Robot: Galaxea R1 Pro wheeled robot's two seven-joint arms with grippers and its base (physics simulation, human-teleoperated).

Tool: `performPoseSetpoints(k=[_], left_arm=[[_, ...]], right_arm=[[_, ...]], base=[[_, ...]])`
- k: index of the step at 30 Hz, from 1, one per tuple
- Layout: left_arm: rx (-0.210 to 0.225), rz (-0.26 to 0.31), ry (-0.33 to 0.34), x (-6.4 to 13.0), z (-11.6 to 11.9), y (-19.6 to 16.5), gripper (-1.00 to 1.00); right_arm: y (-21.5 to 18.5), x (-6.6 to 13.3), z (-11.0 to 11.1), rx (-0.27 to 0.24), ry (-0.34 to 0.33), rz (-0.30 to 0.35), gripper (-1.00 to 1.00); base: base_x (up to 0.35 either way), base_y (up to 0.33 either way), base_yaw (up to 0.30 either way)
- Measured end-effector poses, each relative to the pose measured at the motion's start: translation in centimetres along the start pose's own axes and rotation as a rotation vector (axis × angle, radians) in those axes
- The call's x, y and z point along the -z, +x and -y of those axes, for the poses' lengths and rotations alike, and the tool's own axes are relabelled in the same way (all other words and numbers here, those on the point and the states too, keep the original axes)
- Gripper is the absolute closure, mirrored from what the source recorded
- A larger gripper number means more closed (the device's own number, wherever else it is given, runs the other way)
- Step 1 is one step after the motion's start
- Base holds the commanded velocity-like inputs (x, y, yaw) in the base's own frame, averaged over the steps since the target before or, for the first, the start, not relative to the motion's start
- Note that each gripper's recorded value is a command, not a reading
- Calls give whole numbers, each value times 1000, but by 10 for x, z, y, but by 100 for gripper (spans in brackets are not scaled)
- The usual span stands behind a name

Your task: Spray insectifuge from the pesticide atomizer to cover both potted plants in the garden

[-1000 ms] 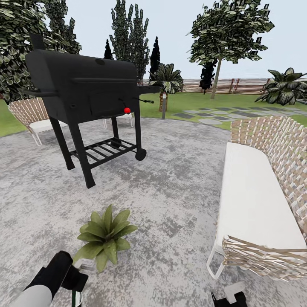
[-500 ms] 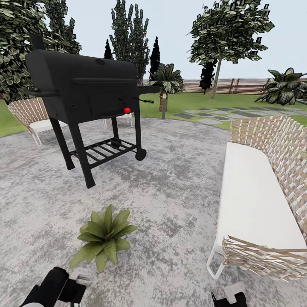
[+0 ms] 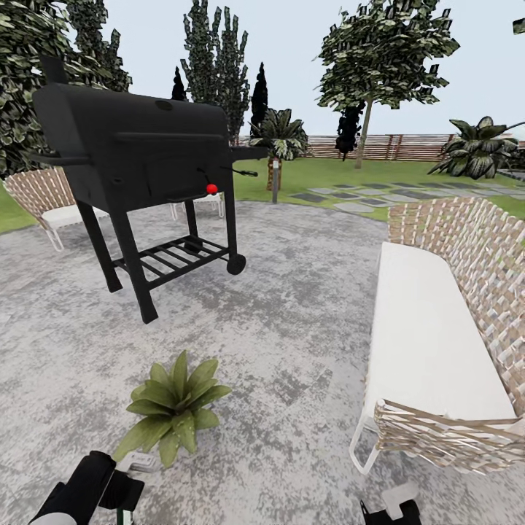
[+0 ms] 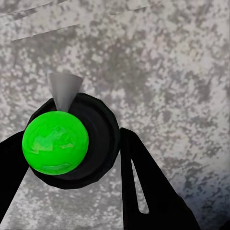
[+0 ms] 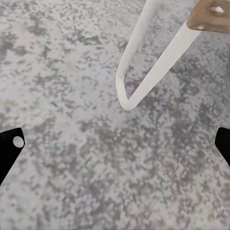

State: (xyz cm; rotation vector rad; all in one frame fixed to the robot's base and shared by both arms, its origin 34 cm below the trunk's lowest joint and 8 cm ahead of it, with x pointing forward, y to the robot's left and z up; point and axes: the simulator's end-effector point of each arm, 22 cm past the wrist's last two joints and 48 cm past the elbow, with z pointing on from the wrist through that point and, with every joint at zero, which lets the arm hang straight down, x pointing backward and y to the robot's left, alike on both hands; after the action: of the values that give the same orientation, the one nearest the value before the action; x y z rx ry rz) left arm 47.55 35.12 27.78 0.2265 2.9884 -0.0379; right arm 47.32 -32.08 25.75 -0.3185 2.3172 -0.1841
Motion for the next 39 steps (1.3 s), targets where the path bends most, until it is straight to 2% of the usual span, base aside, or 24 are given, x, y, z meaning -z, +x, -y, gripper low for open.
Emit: performPoseSetpoints(k=[5, 16, 23, 31, 39], left_arm=[[8, 2, -3, 1, -3, 0, 100], [0, 3, 5, -1, 5, -2, 100], [-6, 1, 3, -1, 5, -1, 100], [-9, 0, 2, -1, 5, -1, 100], [-6, -2, 2, -1, 5, 0, 100]], right_arm=[[0, 0, -2, -2, -3, 1, -100], [-1, 0, -4, -3, -4, 0, -100], [-1, 0, -3, -10, -1, 1, -100], [-1, 0, -3, -12, 0, 0, -100], [-1, 0, -3, -12, 0, 1, -100]], base=[[-16, 67, 0], [-42, 269, 0], [-1, 30, -13], [-44, 11, -143], [-174, 225, -4]])
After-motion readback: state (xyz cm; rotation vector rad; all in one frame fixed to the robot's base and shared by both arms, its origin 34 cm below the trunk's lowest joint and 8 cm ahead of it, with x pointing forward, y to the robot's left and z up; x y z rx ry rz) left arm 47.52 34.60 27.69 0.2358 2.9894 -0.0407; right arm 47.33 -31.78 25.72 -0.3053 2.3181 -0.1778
